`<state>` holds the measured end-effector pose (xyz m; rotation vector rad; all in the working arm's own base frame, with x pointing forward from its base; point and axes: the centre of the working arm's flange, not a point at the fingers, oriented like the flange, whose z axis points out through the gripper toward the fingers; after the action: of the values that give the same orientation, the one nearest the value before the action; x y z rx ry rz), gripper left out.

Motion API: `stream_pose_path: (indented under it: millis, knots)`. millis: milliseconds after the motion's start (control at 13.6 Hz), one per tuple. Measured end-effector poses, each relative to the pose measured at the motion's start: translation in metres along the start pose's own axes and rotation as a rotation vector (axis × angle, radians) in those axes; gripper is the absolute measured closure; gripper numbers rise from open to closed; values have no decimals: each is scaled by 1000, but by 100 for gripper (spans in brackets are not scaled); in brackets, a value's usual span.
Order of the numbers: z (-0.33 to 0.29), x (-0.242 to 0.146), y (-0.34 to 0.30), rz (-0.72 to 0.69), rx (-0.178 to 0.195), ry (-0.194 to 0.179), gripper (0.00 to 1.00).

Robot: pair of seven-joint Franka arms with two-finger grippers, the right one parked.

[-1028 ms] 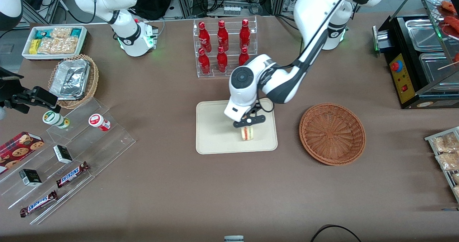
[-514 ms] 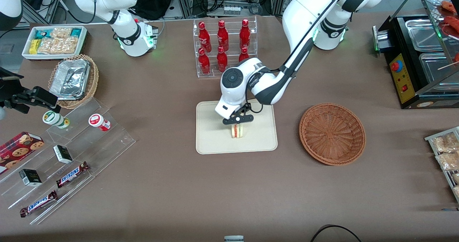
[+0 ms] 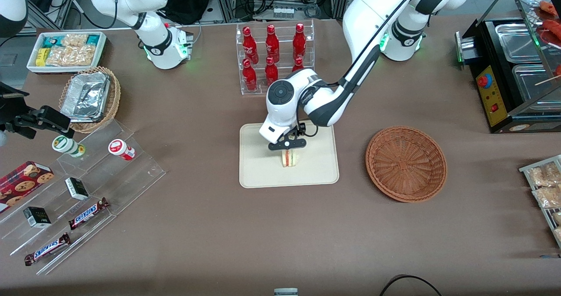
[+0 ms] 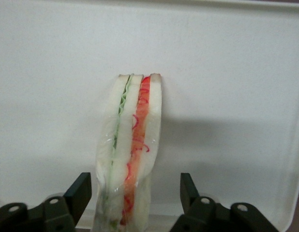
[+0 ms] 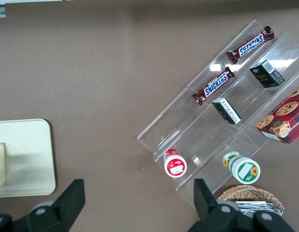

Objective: Place sandwich from basket to tray

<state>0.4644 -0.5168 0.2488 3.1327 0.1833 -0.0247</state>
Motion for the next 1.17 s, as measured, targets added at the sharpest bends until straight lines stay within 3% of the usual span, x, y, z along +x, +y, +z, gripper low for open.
stream_pose_path:
  millis: [73, 147, 367, 587, 881, 954, 1174]
  knots:
    - [-12, 4, 1, -4, -13, 14, 1]
    - [-27, 6, 0, -8, -19, 28, 0]
    - [-91, 23, -22, -50, 8, 60, 0]
    - [-173, 59, -84, -152, 60, 78, 0]
    - [-269, 110, -191, -224, 43, 127, 0]
    - [-285, 118, -218, -222, 44, 115, 0]
    - [-318, 133, -310, -132, 28, 1, 0]
